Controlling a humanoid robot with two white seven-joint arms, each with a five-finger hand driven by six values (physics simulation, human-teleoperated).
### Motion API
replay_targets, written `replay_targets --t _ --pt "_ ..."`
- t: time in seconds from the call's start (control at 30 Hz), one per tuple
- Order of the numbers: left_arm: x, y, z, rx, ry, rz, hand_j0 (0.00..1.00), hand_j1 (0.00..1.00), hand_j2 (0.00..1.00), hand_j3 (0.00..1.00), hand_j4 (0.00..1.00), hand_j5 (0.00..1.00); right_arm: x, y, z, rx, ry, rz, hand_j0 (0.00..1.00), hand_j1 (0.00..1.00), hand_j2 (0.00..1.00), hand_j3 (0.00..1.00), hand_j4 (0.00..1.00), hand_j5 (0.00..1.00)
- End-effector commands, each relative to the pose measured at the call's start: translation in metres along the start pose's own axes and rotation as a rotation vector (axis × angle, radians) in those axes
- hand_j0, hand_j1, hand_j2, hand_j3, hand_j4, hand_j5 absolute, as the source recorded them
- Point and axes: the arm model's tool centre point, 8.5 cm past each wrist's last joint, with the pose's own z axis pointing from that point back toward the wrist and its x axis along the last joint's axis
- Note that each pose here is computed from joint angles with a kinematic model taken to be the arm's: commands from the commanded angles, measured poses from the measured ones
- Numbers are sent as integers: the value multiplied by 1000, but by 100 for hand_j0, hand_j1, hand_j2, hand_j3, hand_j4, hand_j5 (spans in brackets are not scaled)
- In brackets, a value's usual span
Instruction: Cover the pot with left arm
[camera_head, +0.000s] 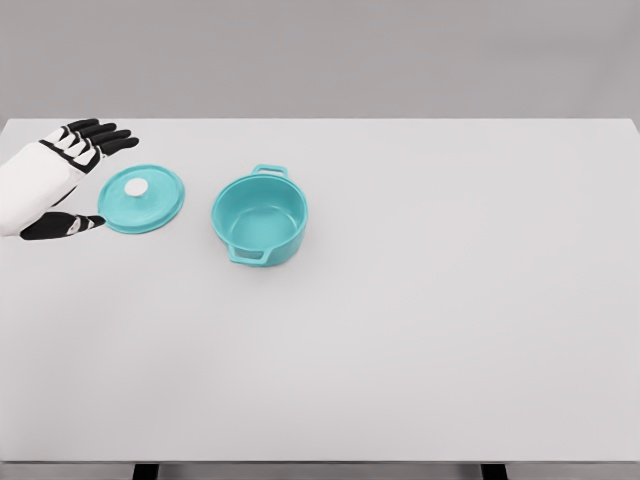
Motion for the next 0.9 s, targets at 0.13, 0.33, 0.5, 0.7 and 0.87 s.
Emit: replay_targets --t 0.13,0.33,0.5,0.7,0.87 --pt "-1 2 1 3 1 1 100 100 100 100 100 100 0 0 0 0 0 0 100 100 100 100 100 100" --pt "-5 18 -8 46 -6 -14 100 100 100 100 100 100 0 0 0 1 1 0 100 100 100 100 100 100" --pt "-10 6 -9 -286 -4 -50 100 100 100 100 100 100 0 0 0 0 0 0 100 100 100 100 100 100" --pt "-26 31 -6 -292 -5 -36 96 96 96 96 96 96 0 0 0 1 1 0 100 100 100 100 100 100" --pt "-34 29 -25 -317 -23 -20 73 73 73 73 73 73 0 0 0 0 0 0 100 100 100 100 100 100"
